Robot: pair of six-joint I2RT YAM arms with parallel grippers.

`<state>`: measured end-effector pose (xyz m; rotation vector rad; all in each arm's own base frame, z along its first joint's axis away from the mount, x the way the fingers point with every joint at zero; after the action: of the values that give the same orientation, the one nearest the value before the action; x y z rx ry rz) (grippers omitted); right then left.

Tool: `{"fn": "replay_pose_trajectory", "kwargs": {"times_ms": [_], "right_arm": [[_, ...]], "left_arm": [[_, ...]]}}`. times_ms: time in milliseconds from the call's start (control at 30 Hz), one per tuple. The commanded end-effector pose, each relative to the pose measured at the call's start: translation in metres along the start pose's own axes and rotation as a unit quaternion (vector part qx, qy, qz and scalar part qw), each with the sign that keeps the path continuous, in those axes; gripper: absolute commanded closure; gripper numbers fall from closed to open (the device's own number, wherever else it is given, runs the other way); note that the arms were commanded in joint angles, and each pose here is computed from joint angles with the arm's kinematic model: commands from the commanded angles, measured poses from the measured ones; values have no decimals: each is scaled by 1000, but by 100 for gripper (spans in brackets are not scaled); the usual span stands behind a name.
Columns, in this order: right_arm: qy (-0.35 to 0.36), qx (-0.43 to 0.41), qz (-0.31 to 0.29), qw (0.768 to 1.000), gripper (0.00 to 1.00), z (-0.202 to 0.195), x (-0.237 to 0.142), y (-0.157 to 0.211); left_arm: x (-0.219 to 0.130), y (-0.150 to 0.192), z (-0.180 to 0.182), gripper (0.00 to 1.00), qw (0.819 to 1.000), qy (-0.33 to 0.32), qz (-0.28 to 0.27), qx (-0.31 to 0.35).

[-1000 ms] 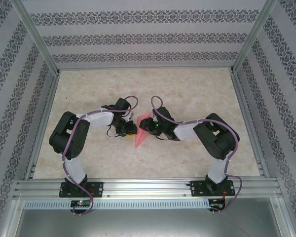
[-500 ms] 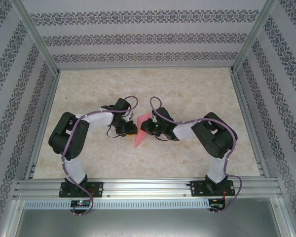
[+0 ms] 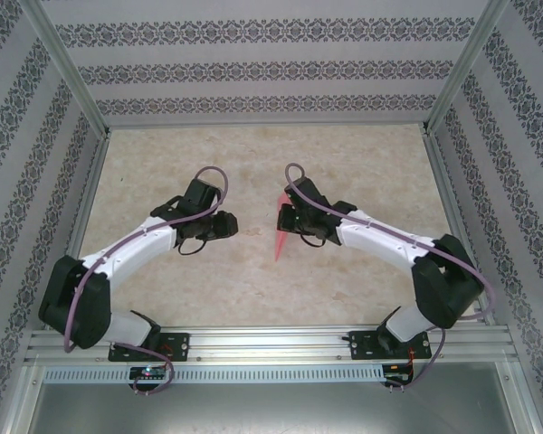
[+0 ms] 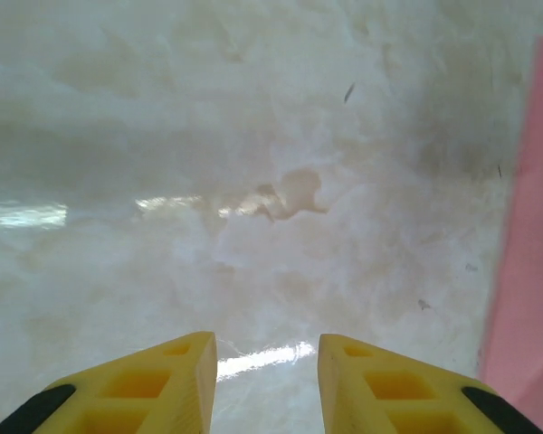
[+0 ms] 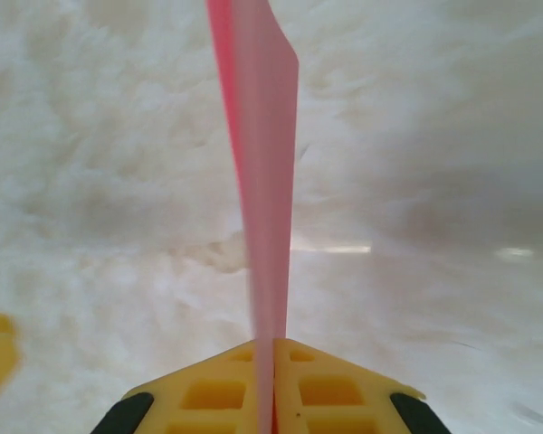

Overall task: Fold a paper plane with a square sheet of paper (pick it up from the middle)
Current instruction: Turn over the paper at the center of the table.

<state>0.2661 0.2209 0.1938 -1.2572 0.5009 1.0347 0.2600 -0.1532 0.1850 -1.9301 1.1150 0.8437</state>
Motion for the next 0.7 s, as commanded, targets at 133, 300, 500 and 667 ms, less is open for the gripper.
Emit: {"fn": "replay_pose_trajectory", "kwargs": {"times_ms": [133, 300, 500, 667], "right_arm": [[300, -101, 102, 943, 90, -41, -54, 23], [305, -124, 125, 936, 89, -16, -33, 26], [315, -145, 185, 919, 86, 16, 22, 32], [286, -162, 208, 921, 85, 48, 58, 35]], "left_arm": [[-23, -1, 23, 61, 991, -52, -113, -40], [-35, 1, 41, 55, 981, -97, -153, -70], [-43, 4, 51, 52, 977, -108, -164, -82], [-49, 6, 55, 52, 975, -110, -172, -83]]}}
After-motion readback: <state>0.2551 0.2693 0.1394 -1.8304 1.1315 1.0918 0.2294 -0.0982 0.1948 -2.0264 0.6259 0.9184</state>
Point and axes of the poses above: each hand's point on the last joint's axis, 136 mm out from that joint toward the fingers, its own x axis out along the fingers, its own z axis along the line the jaws close on, y = z × x, the point moved 9 cm from there along -x, back along the fingers, and after that the axes turned 11 degrees about -x, right-handed, at the moved point
